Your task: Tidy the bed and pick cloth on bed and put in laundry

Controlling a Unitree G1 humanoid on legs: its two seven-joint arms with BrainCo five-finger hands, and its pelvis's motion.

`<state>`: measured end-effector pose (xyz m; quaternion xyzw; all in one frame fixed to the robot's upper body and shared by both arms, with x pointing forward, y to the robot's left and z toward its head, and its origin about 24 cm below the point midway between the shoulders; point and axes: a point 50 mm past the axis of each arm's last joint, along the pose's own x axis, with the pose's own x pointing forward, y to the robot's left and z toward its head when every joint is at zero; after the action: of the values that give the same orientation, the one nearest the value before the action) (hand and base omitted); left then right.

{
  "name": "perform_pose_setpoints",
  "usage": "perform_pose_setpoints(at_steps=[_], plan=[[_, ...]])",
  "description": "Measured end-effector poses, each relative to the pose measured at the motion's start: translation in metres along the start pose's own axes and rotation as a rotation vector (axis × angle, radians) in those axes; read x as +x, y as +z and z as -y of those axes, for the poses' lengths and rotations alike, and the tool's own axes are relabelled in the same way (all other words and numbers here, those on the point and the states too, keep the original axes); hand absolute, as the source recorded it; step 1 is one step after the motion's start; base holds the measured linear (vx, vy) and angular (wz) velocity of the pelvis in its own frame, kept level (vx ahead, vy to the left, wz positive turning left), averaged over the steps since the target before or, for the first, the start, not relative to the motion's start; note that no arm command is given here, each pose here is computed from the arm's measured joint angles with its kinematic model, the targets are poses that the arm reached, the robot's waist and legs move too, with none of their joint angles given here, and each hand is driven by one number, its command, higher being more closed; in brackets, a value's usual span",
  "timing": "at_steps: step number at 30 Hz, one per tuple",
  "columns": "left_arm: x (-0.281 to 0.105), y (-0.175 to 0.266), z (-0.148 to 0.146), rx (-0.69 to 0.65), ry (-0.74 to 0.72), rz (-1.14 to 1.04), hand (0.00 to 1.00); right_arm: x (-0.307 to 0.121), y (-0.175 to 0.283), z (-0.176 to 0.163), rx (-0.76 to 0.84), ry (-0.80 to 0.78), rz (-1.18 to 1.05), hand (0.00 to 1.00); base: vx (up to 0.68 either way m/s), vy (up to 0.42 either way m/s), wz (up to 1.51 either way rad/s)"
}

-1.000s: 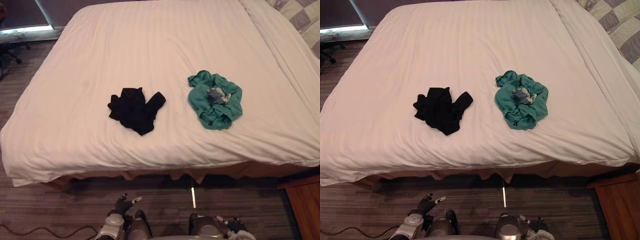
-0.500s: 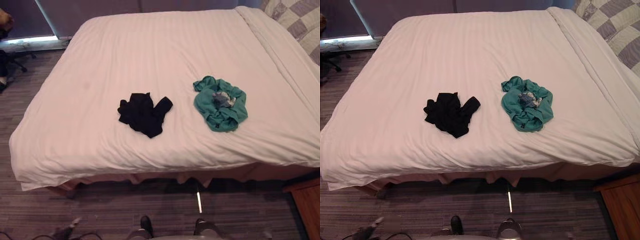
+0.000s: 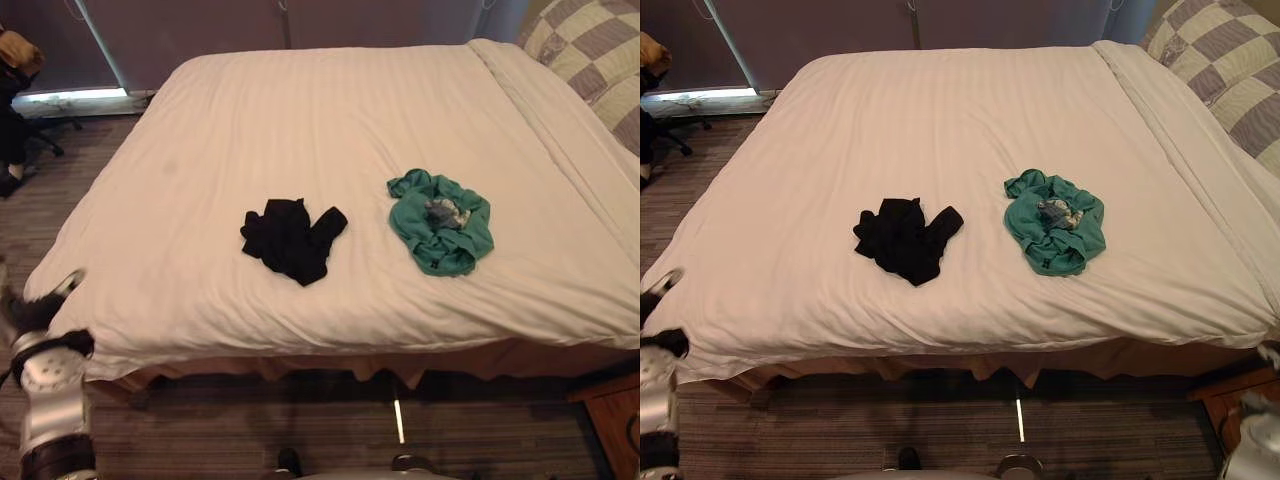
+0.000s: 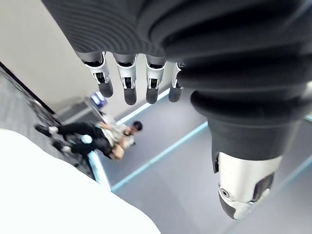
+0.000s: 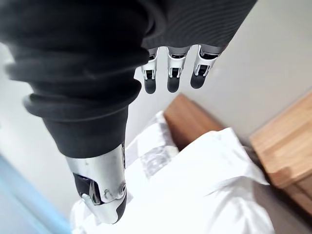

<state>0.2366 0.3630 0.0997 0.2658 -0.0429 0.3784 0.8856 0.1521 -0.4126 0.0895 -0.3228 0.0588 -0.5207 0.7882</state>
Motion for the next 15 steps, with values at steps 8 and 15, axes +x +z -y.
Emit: perform_pose_setpoints(at_steps=[8,15], plan=[[0.019,0.063,0.065,-0.087,-0.163,0.172,0.00,0.010,0.090,-0.034,0.100,0.089,0.322,0.00,0.01,0.002,-0.13],[0.049,0.111,0.101,-0.071,-0.219,0.204,0.00,-0.001,0.132,-0.044,0.183,0.123,0.478,0.00,-0.06,-0.012,-0.27]])
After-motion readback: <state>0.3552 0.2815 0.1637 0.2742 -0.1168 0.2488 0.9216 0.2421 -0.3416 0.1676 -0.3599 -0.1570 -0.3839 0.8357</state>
